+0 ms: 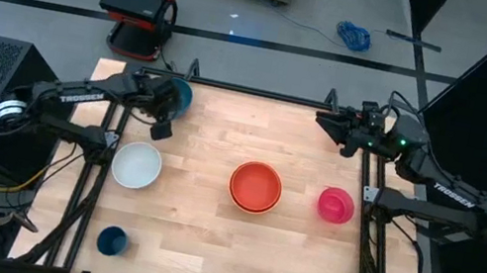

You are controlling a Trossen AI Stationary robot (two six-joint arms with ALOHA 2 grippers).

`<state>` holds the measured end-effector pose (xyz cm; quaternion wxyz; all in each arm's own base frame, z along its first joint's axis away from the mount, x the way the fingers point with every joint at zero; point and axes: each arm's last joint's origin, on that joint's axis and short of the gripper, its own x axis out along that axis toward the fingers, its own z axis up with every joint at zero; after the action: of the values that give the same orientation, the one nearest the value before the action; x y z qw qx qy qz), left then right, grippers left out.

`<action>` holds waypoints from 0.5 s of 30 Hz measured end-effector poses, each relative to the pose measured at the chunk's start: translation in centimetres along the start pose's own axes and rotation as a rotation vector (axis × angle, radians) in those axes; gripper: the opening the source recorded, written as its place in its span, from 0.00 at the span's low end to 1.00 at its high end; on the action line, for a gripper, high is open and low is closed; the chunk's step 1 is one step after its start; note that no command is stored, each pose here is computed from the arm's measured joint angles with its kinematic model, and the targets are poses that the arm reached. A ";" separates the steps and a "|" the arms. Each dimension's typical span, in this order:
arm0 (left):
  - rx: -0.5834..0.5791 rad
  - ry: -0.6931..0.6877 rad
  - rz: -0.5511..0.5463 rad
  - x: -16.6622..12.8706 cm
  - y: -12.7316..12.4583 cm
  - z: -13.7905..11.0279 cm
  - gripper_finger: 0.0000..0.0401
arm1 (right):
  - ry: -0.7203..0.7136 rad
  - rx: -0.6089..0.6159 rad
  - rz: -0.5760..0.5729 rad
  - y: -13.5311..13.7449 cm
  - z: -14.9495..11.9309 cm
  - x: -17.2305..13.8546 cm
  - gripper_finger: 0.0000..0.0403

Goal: Nest bowls inside each other
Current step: Stack the blue bowl on top of the orange bowl

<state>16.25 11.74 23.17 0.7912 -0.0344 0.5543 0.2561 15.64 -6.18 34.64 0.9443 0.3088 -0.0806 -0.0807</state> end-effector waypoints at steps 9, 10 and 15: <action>-0.025 0.072 -0.035 2.6 1.1 0.4 0.68 | -0.006 0.010 0.006 0.1 0.0 -0.2 0.37; -0.019 0.082 -0.041 2.9 1.1 0.4 0.67 | -0.006 0.009 0.006 0.1 0.0 -0.2 0.36; -0.021 0.120 -0.049 3.8 1.3 0.4 0.63 | -0.002 0.007 0.010 0.1 0.0 -0.2 0.33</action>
<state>17.00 14.36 20.22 0.7623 -0.0715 0.5970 0.2398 15.43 -6.07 34.66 0.9434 0.3118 -0.0834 -0.0760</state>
